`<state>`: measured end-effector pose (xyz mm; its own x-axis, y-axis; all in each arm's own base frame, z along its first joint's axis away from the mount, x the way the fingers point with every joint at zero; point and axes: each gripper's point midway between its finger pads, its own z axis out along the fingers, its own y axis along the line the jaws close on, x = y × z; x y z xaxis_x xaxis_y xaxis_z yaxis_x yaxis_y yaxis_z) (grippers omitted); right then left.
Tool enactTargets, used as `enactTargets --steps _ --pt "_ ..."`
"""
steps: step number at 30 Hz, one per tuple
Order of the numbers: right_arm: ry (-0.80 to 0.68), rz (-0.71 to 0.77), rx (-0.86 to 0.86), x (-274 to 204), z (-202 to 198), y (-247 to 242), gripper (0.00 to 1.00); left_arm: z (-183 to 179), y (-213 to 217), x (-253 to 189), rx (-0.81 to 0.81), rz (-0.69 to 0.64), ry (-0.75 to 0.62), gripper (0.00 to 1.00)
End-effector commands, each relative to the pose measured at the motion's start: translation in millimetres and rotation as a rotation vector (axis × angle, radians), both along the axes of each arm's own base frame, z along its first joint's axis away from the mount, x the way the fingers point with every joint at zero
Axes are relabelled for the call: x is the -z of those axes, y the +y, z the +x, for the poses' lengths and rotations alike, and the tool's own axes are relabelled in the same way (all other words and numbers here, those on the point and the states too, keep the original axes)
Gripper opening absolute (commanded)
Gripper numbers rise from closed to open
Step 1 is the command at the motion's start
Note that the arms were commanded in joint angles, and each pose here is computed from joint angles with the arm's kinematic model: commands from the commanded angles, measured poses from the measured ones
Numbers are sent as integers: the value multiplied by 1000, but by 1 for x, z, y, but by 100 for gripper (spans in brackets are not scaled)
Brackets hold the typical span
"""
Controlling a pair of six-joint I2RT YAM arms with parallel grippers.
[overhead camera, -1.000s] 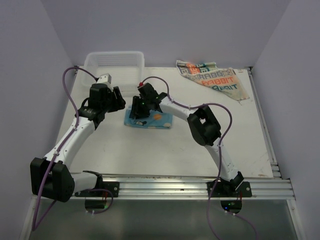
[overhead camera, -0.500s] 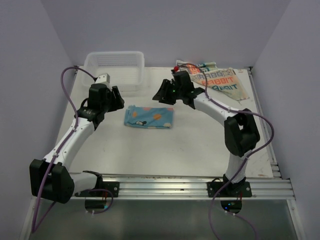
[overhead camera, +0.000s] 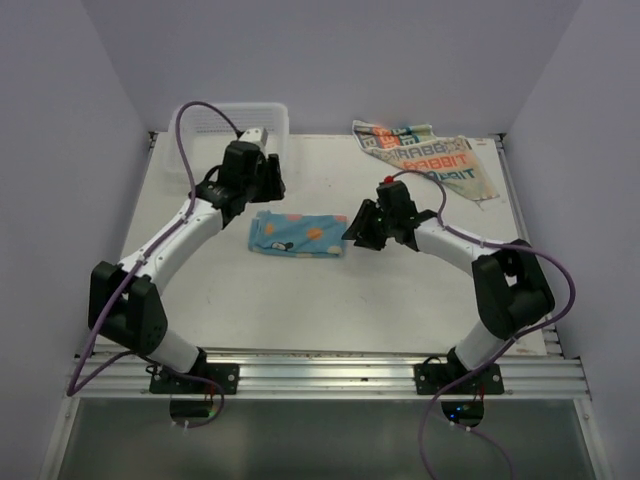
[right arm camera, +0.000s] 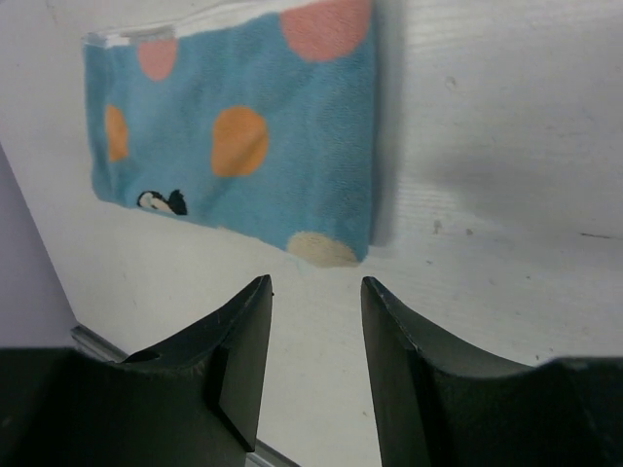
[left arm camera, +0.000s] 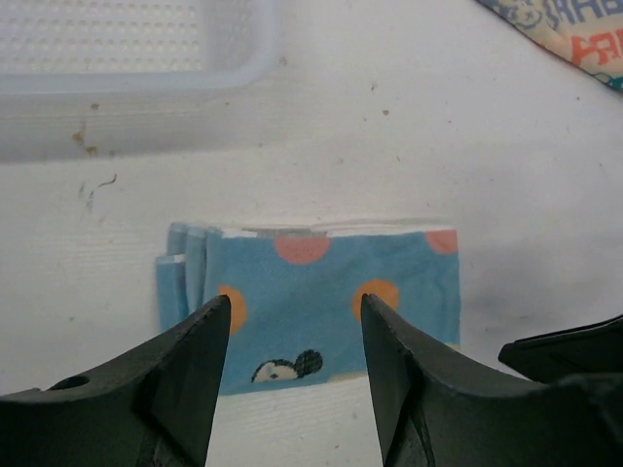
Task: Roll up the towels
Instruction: Fold the towel
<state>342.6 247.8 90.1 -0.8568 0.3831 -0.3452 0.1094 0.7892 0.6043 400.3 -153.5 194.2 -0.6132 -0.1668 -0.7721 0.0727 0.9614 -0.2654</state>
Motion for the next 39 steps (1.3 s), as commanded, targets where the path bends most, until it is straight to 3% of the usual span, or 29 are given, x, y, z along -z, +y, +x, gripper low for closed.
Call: enactTargets --steps 1,11,20,31,39 --pt "-65 104 -8 -22 9 11 46 14 -40 -12 41 43 -10 59" --pt "15 155 6 23 3 17 47 13 -140 45 131 107 139 55" --pt "74 180 32 55 3 20 42 17 -179 66 165 97 187 54" --pt "86 144 42 79 -14 7 15 9 -210 102 209 49 263 49" --pt "105 164 48 91 -21 7 9 8 -209 128 182 70 286 44"
